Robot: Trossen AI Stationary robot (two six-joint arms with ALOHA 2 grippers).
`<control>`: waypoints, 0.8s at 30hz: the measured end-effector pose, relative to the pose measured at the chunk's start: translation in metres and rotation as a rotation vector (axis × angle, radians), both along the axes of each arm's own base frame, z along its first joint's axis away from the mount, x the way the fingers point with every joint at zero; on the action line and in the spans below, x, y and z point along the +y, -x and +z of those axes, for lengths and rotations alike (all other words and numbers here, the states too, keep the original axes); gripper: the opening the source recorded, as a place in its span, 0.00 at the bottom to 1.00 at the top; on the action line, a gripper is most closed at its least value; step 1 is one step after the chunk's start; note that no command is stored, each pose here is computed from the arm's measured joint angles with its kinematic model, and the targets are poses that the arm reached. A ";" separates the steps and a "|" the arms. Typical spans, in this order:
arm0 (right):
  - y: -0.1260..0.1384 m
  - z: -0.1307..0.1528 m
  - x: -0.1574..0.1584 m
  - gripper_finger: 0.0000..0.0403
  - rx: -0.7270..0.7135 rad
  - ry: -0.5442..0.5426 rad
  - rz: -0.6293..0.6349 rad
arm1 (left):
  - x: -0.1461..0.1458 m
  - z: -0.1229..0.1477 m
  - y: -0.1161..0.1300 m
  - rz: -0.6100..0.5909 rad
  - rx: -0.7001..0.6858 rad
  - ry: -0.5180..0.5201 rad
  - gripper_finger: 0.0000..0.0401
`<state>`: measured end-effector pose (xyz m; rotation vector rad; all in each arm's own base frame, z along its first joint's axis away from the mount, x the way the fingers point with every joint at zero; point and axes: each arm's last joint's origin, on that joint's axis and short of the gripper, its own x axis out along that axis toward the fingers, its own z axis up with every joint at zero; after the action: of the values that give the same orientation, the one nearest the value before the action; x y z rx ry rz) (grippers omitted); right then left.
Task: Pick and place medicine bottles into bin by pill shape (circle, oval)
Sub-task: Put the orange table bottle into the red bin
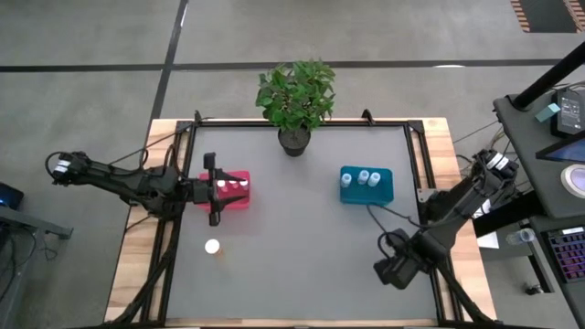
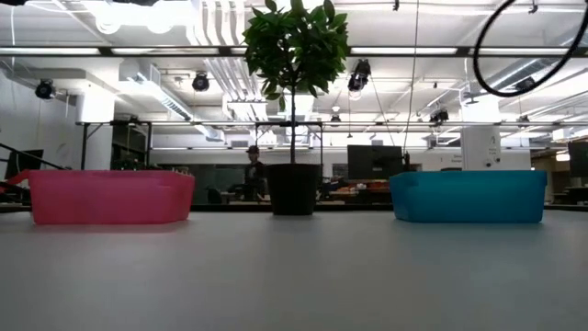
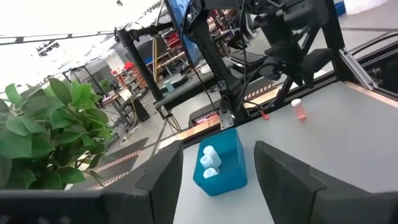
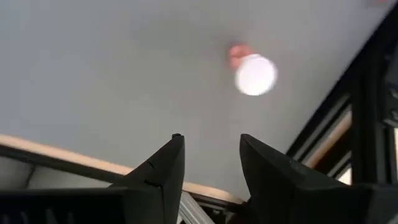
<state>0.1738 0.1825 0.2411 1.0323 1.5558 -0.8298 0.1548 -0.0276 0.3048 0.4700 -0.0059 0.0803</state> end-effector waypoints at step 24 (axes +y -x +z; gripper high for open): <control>0.026 -0.059 -0.025 0.53 0.022 0.020 -0.020 | 0.000 -0.001 -0.002 0.001 0.006 -0.003 0.45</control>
<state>0.1481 0.1570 0.1822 1.0288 1.5546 -0.8716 0.1566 -0.0279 0.3038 0.4728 0.0002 0.0800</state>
